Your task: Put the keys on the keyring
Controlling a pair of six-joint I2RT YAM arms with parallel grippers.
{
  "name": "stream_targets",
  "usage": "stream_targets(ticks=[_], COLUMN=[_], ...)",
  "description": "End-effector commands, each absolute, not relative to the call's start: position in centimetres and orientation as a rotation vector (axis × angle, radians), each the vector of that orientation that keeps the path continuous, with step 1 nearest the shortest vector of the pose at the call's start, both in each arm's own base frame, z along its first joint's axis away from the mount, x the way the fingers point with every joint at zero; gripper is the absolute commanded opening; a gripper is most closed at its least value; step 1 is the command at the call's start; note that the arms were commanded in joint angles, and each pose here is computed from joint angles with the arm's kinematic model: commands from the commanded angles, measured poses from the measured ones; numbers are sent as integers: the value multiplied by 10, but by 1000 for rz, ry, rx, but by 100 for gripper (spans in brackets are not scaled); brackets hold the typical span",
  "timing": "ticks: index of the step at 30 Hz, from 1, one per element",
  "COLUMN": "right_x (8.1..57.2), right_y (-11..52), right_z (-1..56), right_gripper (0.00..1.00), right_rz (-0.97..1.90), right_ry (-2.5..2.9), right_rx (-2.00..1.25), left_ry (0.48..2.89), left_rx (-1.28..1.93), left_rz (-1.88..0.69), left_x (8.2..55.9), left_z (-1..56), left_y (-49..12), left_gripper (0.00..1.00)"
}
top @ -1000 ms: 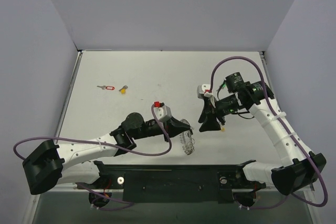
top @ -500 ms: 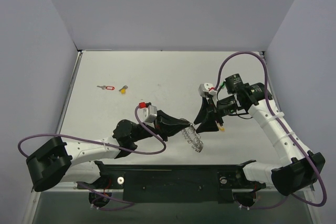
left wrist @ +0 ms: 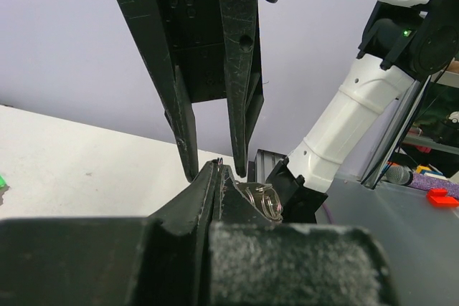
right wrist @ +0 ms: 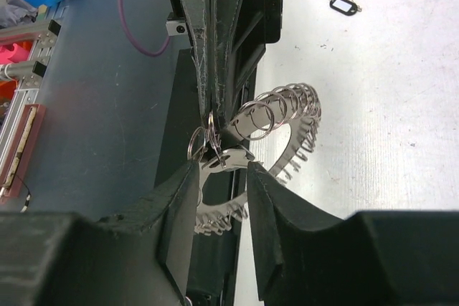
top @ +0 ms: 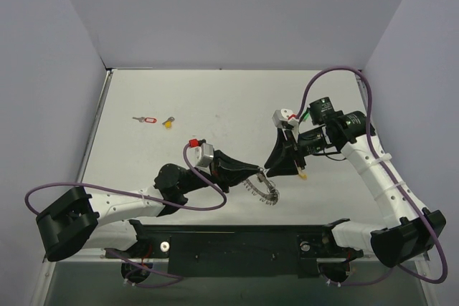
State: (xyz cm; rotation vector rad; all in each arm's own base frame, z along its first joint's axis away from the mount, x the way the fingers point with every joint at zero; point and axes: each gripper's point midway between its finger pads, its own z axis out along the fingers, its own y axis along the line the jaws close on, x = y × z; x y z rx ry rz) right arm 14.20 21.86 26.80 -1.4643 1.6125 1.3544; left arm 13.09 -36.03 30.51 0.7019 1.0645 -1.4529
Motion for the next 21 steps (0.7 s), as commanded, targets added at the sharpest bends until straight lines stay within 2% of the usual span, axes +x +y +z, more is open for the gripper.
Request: stream_targets(ticks=[1,13,21], right_x=[140,140,137], right_y=[222,222,226], right_z=[283,279,270], right_gripper=[28,0,0], right_rz=[1407,1395,1386], right_ry=[1563,1574,1603], right_rx=[-1444,-1460,-1486], left_ry=[962,975,938], left_rx=[666,648,605], left_rz=[-1482,-1478,-1470], left_x=[125,129,131], left_z=[333,332,341], left_y=[-355,-356,-353], left_gripper=[0,0,0])
